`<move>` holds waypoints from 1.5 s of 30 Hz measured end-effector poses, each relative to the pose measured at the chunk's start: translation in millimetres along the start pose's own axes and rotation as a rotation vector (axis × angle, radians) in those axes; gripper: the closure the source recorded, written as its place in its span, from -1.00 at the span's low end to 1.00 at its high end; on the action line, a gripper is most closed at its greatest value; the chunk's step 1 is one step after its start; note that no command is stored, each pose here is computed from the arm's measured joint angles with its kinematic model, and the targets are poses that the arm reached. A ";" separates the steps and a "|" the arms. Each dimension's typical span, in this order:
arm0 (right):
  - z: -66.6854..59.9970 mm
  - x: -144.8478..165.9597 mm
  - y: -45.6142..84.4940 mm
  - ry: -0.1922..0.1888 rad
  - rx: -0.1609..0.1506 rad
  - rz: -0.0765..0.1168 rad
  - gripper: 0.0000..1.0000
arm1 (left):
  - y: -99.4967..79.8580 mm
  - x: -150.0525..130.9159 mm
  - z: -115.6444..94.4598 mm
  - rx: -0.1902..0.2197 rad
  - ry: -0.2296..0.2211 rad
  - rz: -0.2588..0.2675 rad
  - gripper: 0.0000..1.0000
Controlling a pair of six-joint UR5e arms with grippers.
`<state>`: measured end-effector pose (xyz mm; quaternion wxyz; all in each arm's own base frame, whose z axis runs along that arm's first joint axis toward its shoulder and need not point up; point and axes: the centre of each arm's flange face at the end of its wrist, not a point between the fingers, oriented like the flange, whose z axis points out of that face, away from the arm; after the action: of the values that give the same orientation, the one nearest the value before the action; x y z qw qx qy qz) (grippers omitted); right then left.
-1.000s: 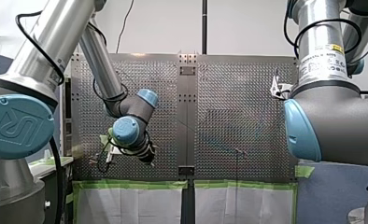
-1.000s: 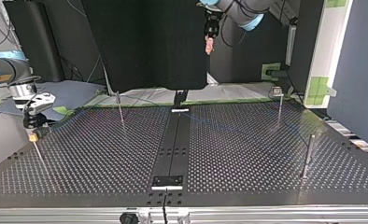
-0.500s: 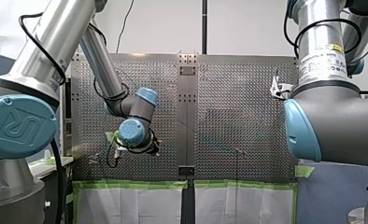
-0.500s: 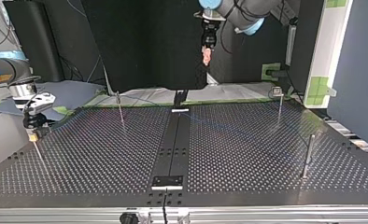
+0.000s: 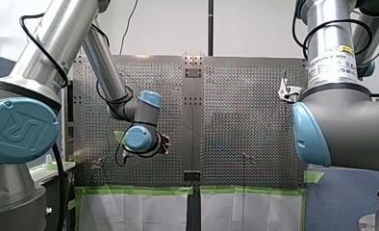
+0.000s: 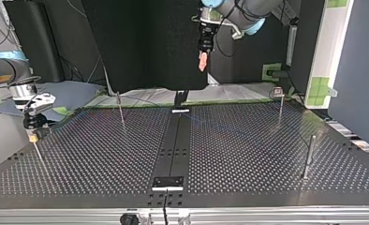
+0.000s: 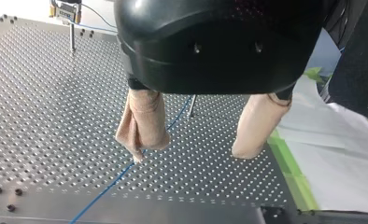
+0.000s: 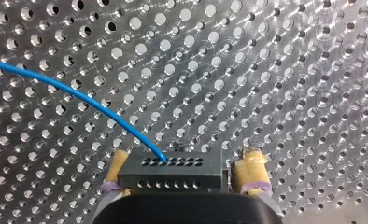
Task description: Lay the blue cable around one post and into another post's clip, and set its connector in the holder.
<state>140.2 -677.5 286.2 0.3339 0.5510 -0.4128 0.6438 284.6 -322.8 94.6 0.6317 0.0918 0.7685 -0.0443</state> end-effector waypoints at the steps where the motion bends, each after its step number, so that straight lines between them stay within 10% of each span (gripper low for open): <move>1: 0.0 0.0 0.0 0.000 0.000 0.000 -1.00 | -0.4 -0.8 0.8 0.000 -0.008 0.005 -1.00; 30: 0.0 0.0 0.0 0.000 0.000 0.000 -1.00 | -1.8 -20.0 15.8 -0.035 -0.231 -0.058 -1.00; 45: 0.0 0.0 0.0 0.000 0.000 0.000 -1.00 | 0.8 -21.1 18.0 -0.044 -0.241 -0.059 -1.00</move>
<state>140.2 -677.5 286.2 0.3339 0.5509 -0.4128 0.6438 306.0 -327.1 111.7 0.7197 0.0490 0.6902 -0.0567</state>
